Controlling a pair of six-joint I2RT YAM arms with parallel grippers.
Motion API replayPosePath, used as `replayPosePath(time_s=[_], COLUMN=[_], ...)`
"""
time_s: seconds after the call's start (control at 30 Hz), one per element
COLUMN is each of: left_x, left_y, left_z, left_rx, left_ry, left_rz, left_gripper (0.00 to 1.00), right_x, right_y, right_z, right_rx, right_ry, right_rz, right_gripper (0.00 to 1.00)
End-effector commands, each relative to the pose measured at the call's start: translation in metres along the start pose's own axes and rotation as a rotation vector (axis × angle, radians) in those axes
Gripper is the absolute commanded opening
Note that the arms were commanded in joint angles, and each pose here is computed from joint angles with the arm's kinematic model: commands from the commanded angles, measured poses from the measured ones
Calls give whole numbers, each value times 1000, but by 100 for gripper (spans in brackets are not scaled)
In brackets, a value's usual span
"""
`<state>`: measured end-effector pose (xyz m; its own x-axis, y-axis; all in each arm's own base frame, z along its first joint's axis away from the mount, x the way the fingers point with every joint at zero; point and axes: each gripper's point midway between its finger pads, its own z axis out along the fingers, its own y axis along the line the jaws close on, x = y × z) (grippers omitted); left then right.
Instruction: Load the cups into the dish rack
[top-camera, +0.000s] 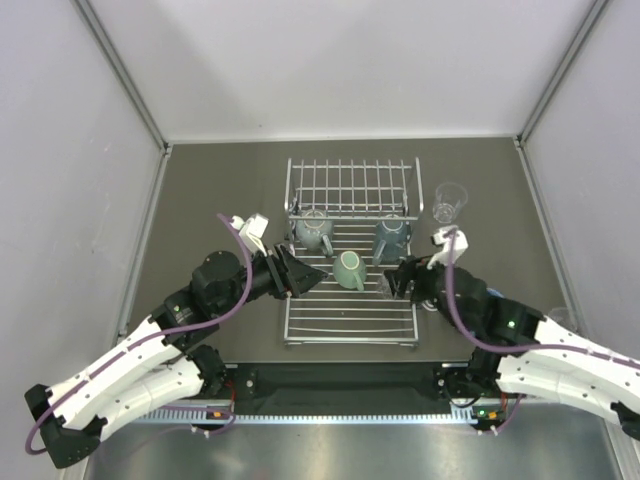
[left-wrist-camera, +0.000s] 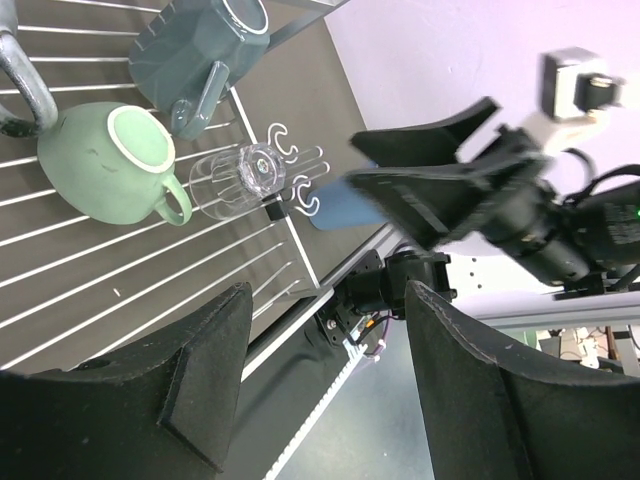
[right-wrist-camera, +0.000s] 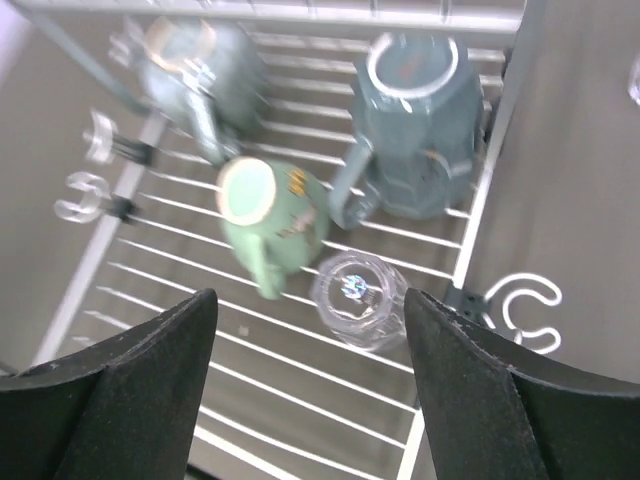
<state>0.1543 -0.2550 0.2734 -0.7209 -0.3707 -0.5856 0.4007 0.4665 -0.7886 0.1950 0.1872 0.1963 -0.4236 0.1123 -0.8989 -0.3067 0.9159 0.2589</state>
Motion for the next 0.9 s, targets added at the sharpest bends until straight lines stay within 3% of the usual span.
replayPosePath(time_s=[0.0, 0.23, 0.5, 0.67, 0.87], left_x=[-9, -9, -9, -11, -10], left_y=[-18, -19, -18, -19, -18], left_z=[-5, -6, -10, -12, -13], left_rx=[59, 63, 55, 52, 48], left_ry=[-26, -25, -25, -32, -27], left_rz=[6, -3, -2, 1, 5], left_gripper=[67, 66, 66, 66, 66], right_x=[-40, -80, -105, -114, -107], right_y=[18, -12, -70, -117, -165], right_z=[-19, -38, -35, -19, 16], right_rx=[-141, -8, 381, 575, 620], right_ry=[-156, -279, -311, -247, -105], right_rz=[53, 121, 128, 176, 240], right_gripper=[74, 76, 80, 80, 78])
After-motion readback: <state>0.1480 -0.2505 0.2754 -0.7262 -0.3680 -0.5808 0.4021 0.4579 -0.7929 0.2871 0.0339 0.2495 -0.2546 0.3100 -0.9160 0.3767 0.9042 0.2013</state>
